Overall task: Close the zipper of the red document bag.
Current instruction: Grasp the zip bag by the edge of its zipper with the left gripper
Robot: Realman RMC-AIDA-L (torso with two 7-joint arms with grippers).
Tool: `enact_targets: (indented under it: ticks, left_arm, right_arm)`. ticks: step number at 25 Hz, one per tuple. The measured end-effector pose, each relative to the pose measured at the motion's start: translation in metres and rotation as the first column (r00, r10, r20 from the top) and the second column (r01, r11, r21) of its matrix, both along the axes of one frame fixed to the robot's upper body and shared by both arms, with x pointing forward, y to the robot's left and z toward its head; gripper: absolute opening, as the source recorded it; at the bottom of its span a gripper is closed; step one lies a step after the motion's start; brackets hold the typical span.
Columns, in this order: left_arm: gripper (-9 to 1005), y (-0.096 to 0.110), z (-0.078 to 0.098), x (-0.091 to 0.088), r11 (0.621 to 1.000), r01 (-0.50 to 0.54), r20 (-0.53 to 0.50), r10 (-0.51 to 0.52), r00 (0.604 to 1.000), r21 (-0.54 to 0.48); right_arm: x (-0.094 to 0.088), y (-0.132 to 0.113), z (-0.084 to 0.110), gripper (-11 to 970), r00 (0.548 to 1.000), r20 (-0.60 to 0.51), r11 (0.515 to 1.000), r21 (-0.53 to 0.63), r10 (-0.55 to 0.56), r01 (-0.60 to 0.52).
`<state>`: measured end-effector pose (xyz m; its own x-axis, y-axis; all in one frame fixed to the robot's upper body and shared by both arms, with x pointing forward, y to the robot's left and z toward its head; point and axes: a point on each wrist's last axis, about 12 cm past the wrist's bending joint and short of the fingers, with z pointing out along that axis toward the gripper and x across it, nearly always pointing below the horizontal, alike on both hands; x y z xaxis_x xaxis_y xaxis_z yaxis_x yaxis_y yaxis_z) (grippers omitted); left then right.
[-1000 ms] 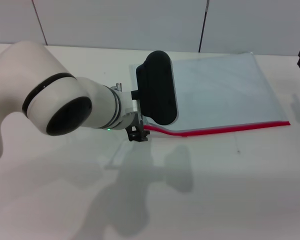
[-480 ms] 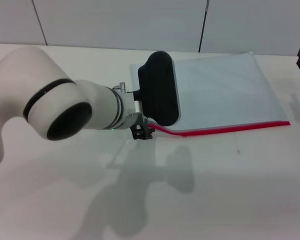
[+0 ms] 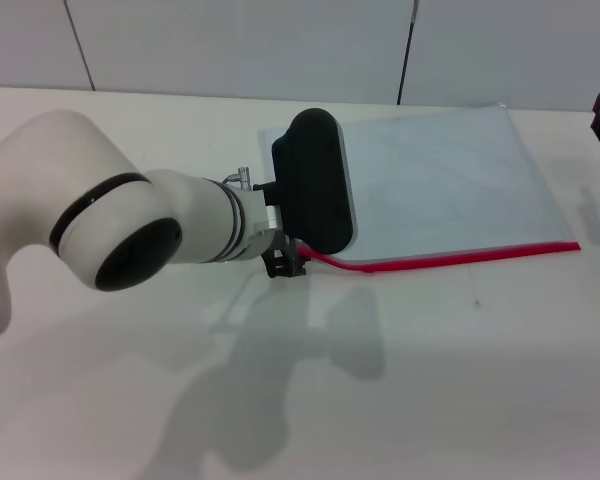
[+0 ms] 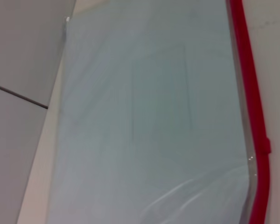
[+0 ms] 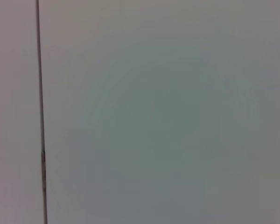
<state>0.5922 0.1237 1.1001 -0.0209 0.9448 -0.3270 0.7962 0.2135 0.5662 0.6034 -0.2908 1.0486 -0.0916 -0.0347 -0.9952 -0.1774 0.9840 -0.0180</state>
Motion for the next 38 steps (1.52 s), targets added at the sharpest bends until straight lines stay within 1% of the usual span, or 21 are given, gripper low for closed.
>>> enact_targets:
  ticks: [9,24,38]
  left_arm:
    - [677,-0.0009,-0.0037,0.0012,1.0,0.009,0.021,-0.008,1.0,-0.018]
    - [558,-0.0045,-0.0066,0.0068,0.998,-0.006,0.008,0.006,1.0,-0.055]
    - [449,-0.0061,-0.0076,0.0067,0.998,-0.003,0.018,0.005,1.0,-0.069]
  right_arm:
    - [0.0001,0.0006,0.0002,540,1.0,0.001,1.0,-0.001,0.003,-0.003]
    - [0.0007,0.0014,0.0007,540,1.0,0.002,1.0,-0.001,0.007,-0.007]
    - [0.0006,0.0026,0.0006,540,1.0,0.002,1.0,0.0,0.009,-0.009]
